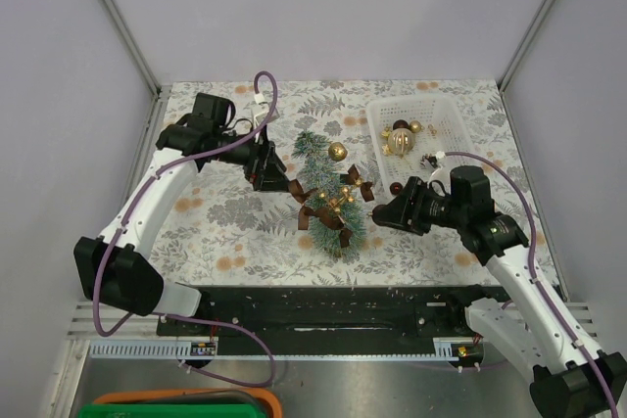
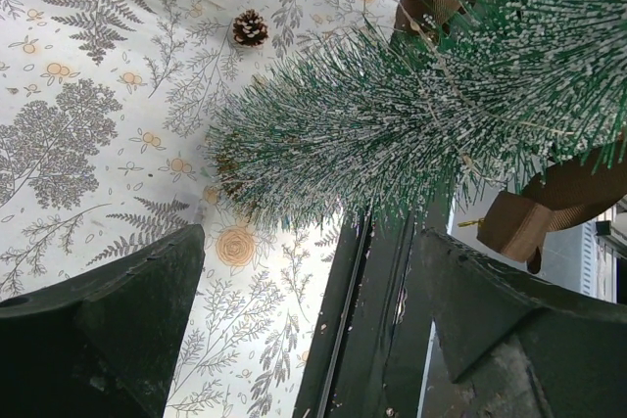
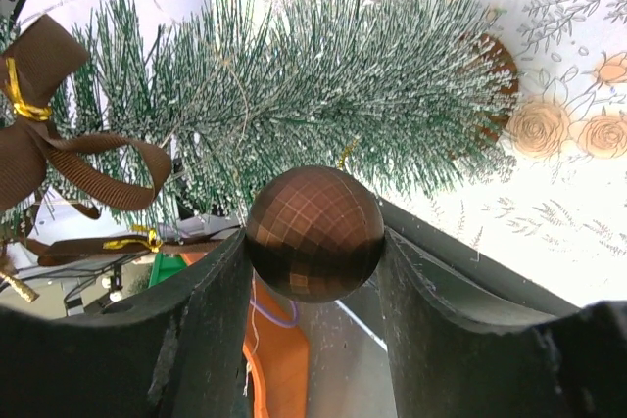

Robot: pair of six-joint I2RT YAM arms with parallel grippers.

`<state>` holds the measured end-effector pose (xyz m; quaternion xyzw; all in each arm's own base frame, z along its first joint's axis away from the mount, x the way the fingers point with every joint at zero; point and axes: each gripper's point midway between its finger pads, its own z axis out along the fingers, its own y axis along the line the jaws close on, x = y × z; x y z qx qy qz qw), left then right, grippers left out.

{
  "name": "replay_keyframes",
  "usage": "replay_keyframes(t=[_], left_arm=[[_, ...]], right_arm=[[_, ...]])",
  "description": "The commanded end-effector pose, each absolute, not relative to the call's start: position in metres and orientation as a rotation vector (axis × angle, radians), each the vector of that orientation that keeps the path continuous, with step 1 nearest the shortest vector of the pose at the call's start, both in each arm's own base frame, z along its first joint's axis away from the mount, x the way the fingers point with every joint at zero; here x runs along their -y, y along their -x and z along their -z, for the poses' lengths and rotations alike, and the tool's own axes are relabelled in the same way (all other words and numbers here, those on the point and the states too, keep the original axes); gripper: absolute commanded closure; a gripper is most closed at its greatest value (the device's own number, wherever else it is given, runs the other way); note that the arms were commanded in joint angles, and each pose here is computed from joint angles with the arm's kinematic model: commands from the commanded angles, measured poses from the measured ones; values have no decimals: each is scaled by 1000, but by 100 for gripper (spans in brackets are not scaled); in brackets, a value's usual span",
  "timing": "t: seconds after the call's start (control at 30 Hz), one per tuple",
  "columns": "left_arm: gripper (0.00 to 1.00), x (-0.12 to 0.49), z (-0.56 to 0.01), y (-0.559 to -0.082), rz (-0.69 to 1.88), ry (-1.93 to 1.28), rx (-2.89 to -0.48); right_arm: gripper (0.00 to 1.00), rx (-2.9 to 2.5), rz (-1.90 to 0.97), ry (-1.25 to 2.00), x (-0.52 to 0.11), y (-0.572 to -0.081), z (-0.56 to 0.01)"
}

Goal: Decorate the small christmas tree

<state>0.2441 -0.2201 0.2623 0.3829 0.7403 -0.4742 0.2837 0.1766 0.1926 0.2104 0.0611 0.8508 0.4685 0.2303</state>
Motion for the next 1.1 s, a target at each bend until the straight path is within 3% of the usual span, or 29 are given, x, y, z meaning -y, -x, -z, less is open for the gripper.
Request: replay_keyframes(t=[0.0, 0.67, 1.07], left_arm=[[5, 229, -267, -243, 1303, -1060, -1933], [15, 243, -266, -236, 1378, -1084, -1945], [16, 247, -272, -228, 1411, -1108, -1917]], right_arm=[[71, -2253, -1280, -170, -195, -193, -217], [69, -2162, -1413, -21, -208, -186, -219], [69, -2194, -1408, -6, -203, -167, -213]])
